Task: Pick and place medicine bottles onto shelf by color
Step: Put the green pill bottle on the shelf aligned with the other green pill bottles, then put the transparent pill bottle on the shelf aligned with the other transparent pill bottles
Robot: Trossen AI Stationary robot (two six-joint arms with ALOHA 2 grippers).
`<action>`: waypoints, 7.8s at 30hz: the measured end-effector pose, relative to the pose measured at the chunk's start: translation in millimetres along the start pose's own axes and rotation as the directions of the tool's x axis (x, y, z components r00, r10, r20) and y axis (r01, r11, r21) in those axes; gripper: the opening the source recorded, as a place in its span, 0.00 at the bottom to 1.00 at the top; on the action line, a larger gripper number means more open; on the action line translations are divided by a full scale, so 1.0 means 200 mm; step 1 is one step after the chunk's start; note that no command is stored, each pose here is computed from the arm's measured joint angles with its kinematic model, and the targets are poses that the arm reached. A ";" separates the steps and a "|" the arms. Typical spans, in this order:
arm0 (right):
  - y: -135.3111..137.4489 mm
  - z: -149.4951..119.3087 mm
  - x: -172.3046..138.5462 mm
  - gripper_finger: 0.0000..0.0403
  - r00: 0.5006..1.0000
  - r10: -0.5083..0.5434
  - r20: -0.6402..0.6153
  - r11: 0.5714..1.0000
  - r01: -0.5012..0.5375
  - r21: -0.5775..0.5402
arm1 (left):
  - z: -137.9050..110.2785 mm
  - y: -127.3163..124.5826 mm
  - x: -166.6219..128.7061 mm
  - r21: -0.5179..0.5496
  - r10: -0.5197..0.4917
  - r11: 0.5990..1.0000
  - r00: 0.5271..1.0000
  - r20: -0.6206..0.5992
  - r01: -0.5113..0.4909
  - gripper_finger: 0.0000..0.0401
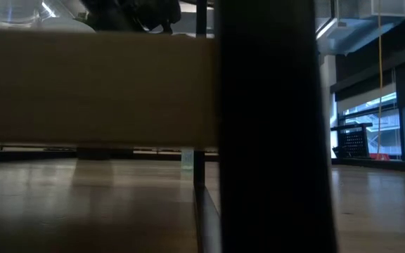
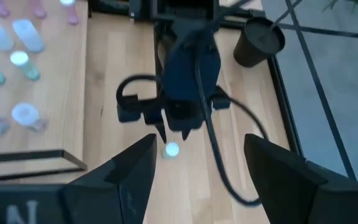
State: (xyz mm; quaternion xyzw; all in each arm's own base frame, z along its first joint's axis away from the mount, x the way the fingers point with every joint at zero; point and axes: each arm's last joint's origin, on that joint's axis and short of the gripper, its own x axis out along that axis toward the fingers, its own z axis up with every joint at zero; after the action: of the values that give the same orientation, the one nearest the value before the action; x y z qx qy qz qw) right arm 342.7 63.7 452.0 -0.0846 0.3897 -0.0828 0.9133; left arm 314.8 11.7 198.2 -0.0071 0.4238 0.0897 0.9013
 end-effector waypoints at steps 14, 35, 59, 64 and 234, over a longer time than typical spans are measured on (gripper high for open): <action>0.00 0.02 0.00 0.60 0.999 0.003 0.040 1.000 -0.004 0.015 | -0.02 -0.01 0.09 0.006 0.004 1.000 1.000 -0.023 -0.004 0.64; 0.00 0.03 0.00 0.60 0.998 0.005 0.062 1.000 -0.006 0.023 | -0.03 0.01 0.21 0.014 -0.002 1.000 1.000 -0.015 0.002 0.66; 0.00 0.04 0.00 0.60 0.997 0.015 0.080 0.999 -0.018 0.030 | -0.05 0.01 0.25 0.024 0.019 1.000 0.999 -0.030 -0.018 0.42; 0.01 0.04 0.00 0.60 0.997 0.015 0.080 0.999 -0.018 0.030 | -0.05 -0.01 0.25 0.053 0.015 0.999 0.999 -0.030 -0.014 0.30; 0.07 0.01 0.00 0.60 0.890 0.456 0.006 0.862 -0.440 -0.253 | -0.49 -0.85 -0.74 -0.009 -0.196 0.981 0.980 -0.043 0.196 0.50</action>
State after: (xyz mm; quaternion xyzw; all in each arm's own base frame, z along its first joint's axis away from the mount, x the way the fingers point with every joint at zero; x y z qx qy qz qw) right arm 345.4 78.4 451.2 -0.1065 0.3756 0.1831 0.9022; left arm 175.9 -187.3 236.8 -0.0528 0.4404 0.0012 0.8962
